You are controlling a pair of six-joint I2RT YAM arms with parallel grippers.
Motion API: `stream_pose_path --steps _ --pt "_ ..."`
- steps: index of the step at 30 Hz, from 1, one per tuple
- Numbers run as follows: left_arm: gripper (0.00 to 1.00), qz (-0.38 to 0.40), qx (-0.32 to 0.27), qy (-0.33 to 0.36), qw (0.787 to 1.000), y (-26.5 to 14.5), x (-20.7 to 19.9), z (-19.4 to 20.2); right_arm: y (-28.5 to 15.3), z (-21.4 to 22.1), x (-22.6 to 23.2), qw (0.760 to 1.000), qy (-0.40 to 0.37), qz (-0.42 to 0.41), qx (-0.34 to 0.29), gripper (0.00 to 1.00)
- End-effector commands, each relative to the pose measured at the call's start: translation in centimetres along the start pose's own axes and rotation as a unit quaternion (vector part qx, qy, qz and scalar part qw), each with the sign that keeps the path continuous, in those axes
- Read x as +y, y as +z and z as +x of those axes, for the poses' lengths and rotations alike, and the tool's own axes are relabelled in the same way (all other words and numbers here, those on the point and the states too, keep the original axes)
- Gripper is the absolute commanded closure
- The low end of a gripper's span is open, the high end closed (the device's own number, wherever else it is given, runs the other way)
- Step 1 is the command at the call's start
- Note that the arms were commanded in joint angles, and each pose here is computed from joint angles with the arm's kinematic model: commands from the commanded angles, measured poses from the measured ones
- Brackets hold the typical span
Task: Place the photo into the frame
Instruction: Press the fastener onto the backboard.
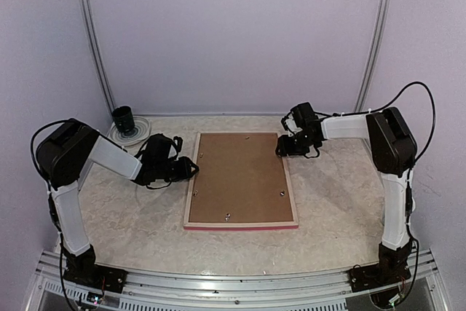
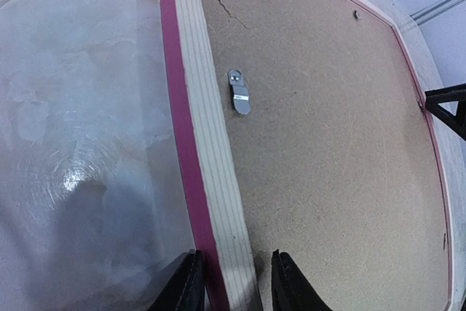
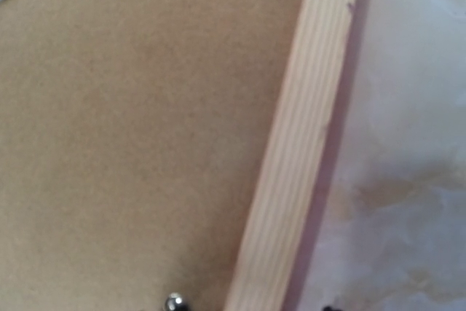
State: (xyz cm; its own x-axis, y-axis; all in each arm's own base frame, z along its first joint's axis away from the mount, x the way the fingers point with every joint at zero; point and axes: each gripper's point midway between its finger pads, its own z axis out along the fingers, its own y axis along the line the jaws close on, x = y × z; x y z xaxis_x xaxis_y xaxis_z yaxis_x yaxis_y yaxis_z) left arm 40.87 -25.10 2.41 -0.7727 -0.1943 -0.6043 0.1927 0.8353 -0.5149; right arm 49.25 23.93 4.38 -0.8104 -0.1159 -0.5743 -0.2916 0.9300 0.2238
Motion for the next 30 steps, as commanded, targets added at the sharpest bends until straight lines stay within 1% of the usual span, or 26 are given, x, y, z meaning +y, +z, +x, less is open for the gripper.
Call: stream_pose_path --steps 1,4,10,14,23,30 --pt "0.67 -0.068 0.114 -0.011 0.991 0.5 4.0 7.1 -0.2 0.0 0.3 1.0 -0.013 0.002 -0.003 0.48" --pt "0.67 -0.068 0.115 -0.011 0.991 0.5 4.0 7.1 0.0 0.1 0.5 1.0 -0.02 -0.002 0.002 0.48" --pt "0.67 -0.067 0.116 -0.011 0.991 0.5 3.9 7.1 0.4 0.4 0.0 1.0 -0.02 0.018 0.011 0.48" --pt "0.67 -0.067 0.117 -0.011 0.991 0.6 3.9 7.2 0.7 0.6 -0.1 0.999 -0.023 0.03 0.016 0.51" --pt "0.67 -0.069 0.115 -0.01 0.991 0.4 3.9 7.0 1.3 1.0 -0.5 0.998 -0.023 0.048 0.029 0.52" --pt "0.67 -0.069 0.114 -0.01 0.991 0.4 4.0 7.0 1.6 1.2 -0.7 0.998 -0.02 0.053 0.034 0.59"
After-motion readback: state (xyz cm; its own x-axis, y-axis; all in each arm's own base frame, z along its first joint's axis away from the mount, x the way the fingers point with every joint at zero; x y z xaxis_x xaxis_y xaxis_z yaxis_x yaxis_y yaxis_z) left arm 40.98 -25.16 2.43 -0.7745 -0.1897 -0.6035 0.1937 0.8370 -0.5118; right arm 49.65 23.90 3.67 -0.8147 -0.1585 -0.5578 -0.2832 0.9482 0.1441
